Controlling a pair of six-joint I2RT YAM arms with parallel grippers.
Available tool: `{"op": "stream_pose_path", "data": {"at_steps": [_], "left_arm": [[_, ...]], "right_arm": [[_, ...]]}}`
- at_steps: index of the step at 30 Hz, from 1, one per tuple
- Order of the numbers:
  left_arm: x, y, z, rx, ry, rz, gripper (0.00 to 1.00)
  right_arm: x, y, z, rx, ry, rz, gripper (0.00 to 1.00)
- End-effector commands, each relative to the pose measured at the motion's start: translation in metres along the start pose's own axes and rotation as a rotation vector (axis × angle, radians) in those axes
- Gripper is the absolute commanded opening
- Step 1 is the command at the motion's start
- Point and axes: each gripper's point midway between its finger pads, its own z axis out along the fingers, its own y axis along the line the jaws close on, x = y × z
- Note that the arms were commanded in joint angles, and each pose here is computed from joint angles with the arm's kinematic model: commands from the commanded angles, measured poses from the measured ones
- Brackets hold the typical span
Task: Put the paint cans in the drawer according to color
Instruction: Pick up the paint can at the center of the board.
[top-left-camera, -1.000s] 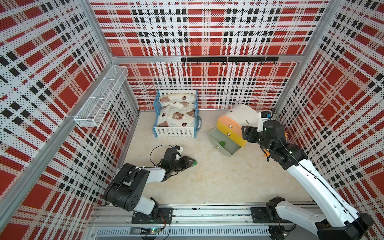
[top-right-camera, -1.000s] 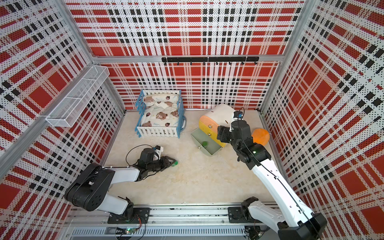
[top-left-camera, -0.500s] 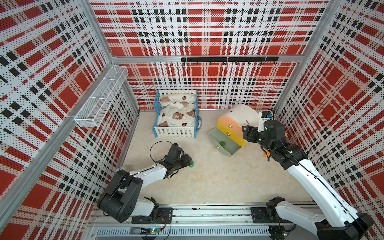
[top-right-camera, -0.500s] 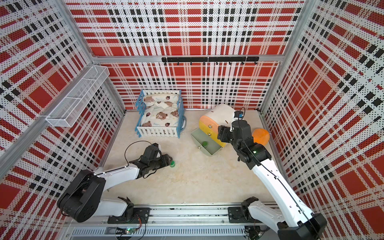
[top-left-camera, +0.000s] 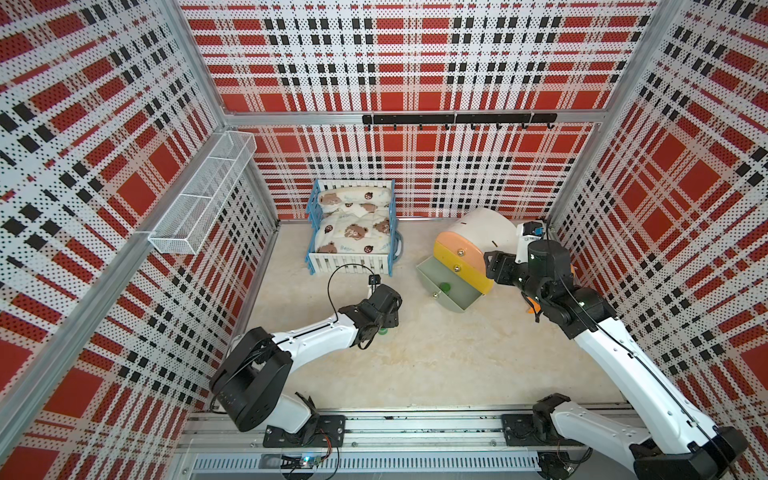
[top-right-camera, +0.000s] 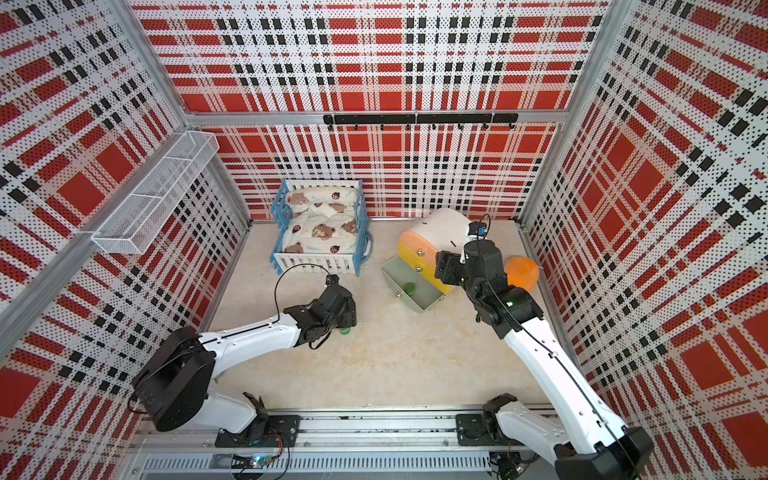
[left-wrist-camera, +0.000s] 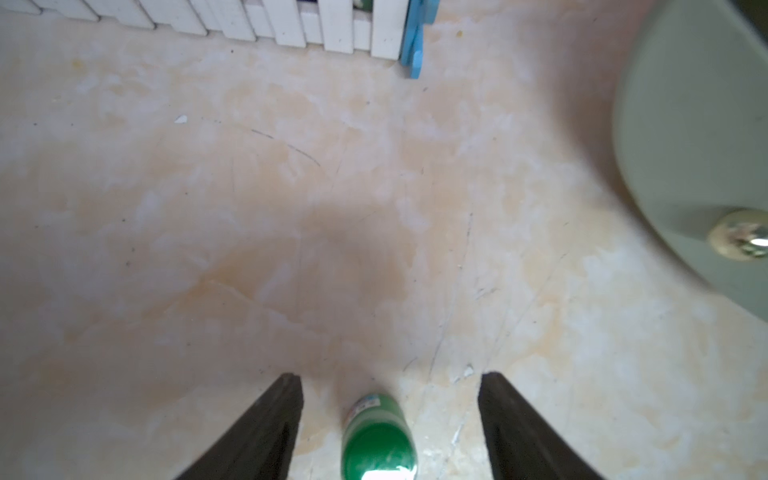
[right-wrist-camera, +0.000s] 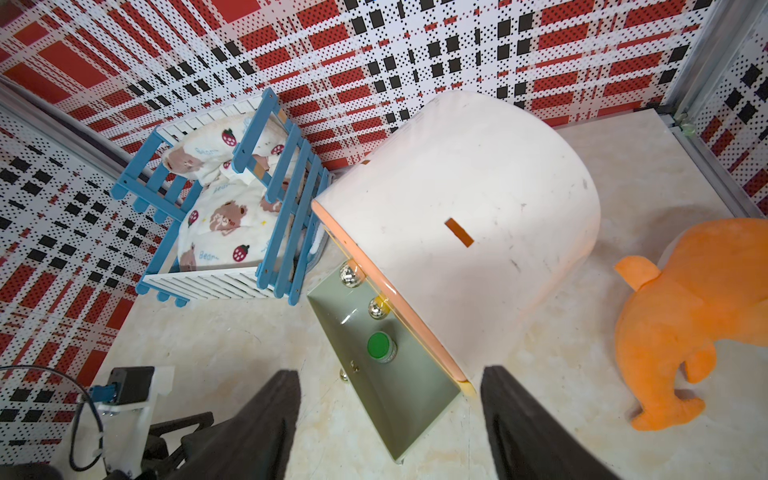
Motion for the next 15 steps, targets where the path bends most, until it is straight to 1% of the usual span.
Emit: {"op": "stream_pose_path", "data": {"at_steps": [1, 5, 15], "left_arm": [[0.006, 0.004, 0.006, -0.061, 0.036, 0.058, 0.7], [0.015, 0.003, 0.012, -0.064, 0.068, 0.07, 0.61], [0.027, 0.001, 0.019, -0.063, 0.107, 0.088, 0.52]], "right_arm": [[-0.003, -0.005, -0.005, 0.009, -0.019, 0.004, 0.76], [-0.002, -0.007, -0.004, 0.01, -0.014, 0.005, 0.76], [-0.001, -0.009, -0.004, 0.011, -0.013, 0.01, 0.76]]}}
